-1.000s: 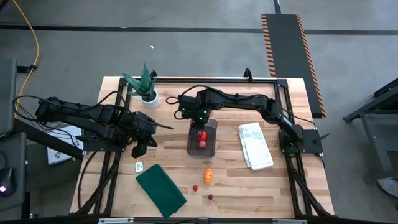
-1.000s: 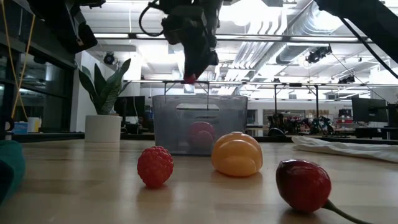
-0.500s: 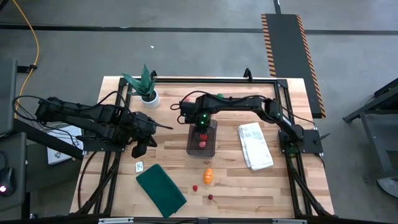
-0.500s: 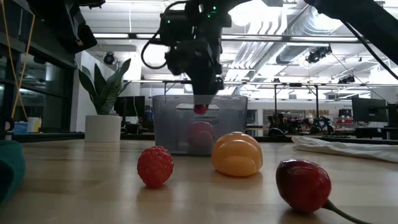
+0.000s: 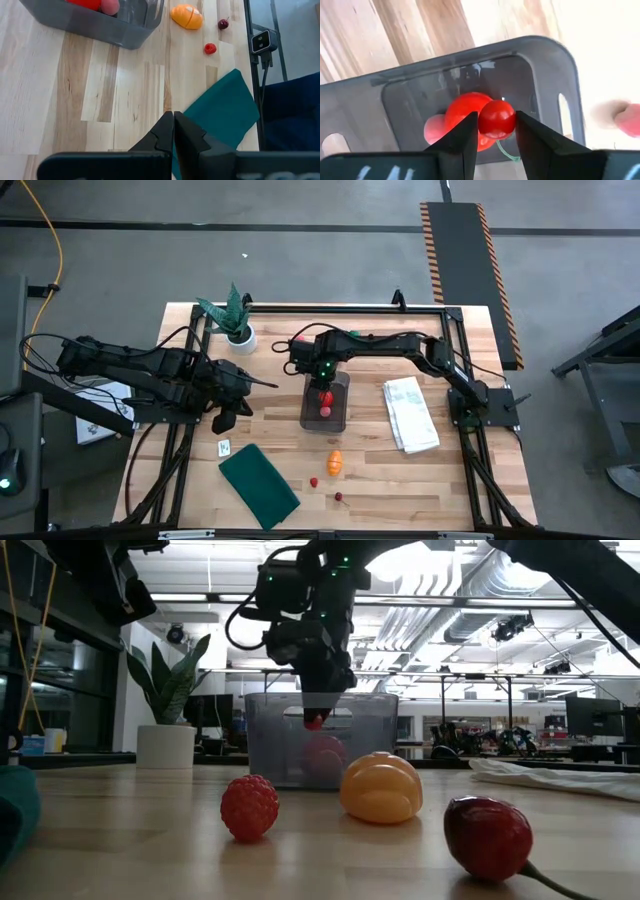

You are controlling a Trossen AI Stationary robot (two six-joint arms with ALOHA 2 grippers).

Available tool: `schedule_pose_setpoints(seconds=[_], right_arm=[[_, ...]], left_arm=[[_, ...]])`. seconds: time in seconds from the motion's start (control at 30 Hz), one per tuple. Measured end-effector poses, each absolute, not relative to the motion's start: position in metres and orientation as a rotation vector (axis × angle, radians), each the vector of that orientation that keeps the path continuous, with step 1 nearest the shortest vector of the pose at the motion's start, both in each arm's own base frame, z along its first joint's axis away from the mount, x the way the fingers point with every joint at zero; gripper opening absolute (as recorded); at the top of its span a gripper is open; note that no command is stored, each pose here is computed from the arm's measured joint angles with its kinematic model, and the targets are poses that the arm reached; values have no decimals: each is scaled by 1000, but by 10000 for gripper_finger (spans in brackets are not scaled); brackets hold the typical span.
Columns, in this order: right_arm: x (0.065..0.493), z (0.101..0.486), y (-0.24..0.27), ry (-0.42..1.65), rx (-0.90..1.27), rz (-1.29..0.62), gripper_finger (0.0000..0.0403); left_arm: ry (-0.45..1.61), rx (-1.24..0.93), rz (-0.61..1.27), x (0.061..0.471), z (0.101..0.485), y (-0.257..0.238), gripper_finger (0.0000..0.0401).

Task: Pick and placing Produce into tupperware
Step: Put the red cherry into the transparent black bin

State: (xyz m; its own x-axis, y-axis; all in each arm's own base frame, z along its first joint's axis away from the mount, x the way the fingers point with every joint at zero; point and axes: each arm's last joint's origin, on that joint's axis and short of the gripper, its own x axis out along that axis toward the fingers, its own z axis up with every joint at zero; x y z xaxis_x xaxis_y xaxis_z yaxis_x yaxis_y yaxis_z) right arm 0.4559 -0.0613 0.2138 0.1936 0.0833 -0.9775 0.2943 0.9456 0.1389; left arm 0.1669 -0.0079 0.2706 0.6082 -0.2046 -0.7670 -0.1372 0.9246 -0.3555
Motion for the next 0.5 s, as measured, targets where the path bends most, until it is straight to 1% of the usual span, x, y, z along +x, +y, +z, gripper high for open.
schedule_pose_setpoints(seconds=[0.3, 0.5], right_arm=[[455, 214, -69, 1372, 341, -163, 109], [455, 214, -70, 1372, 342, -163, 130]], left_arm=[[923, -409, -38, 167, 271, -8, 3], [922, -414, -35, 167, 271, -8, 3]])
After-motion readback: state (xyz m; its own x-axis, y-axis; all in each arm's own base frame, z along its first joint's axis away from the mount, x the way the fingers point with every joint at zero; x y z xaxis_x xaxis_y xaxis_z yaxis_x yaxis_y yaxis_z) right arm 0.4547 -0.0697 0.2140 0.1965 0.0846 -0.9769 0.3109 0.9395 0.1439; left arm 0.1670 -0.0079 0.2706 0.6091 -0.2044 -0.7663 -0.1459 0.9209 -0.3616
